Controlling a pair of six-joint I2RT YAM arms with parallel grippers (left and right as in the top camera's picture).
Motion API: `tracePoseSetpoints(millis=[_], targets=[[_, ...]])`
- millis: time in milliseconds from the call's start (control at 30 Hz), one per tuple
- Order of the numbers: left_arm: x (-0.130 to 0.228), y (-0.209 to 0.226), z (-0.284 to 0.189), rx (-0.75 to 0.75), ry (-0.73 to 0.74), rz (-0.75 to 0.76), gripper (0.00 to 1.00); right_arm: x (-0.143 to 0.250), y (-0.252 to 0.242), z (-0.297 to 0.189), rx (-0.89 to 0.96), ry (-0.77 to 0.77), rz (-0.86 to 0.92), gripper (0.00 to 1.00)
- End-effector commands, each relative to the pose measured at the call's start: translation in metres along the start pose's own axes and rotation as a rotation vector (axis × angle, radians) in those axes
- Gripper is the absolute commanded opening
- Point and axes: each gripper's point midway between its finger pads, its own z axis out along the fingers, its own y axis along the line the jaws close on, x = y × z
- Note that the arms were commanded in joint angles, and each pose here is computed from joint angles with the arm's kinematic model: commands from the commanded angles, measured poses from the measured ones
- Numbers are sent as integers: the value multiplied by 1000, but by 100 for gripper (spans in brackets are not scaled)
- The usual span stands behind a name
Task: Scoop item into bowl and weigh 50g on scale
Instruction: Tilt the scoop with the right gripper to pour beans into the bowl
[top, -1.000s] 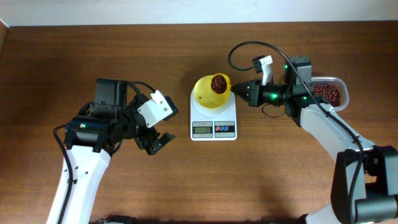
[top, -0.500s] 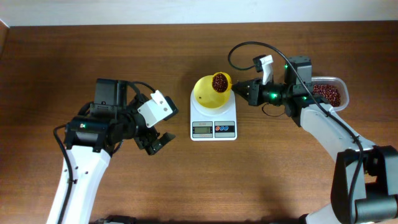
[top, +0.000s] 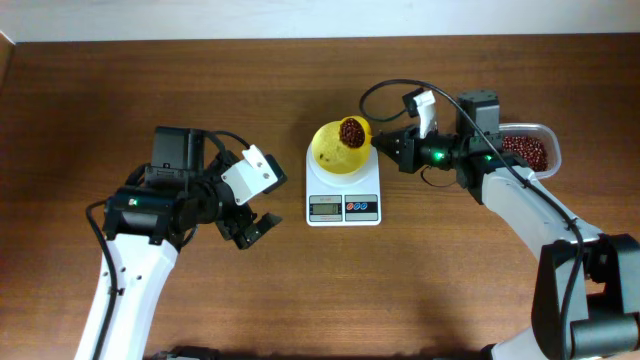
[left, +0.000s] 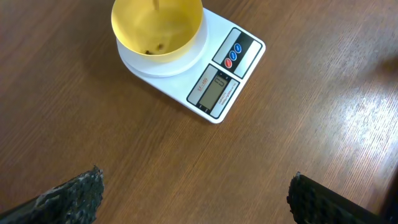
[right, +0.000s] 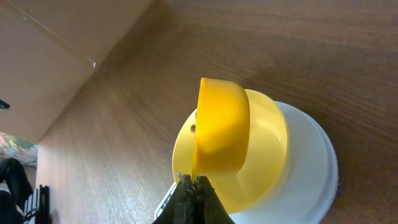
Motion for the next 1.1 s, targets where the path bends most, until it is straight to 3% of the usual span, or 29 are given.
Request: tracePoseSetpoints(millis=[0, 1067], targets=[[-4, 3, -4, -11, -10, 18, 99, -2, 5, 3, -15, 0, -41, 4], [-4, 3, -4, -11, -10, 18, 99, -5, 0, 3, 15, -12, -97, 4]])
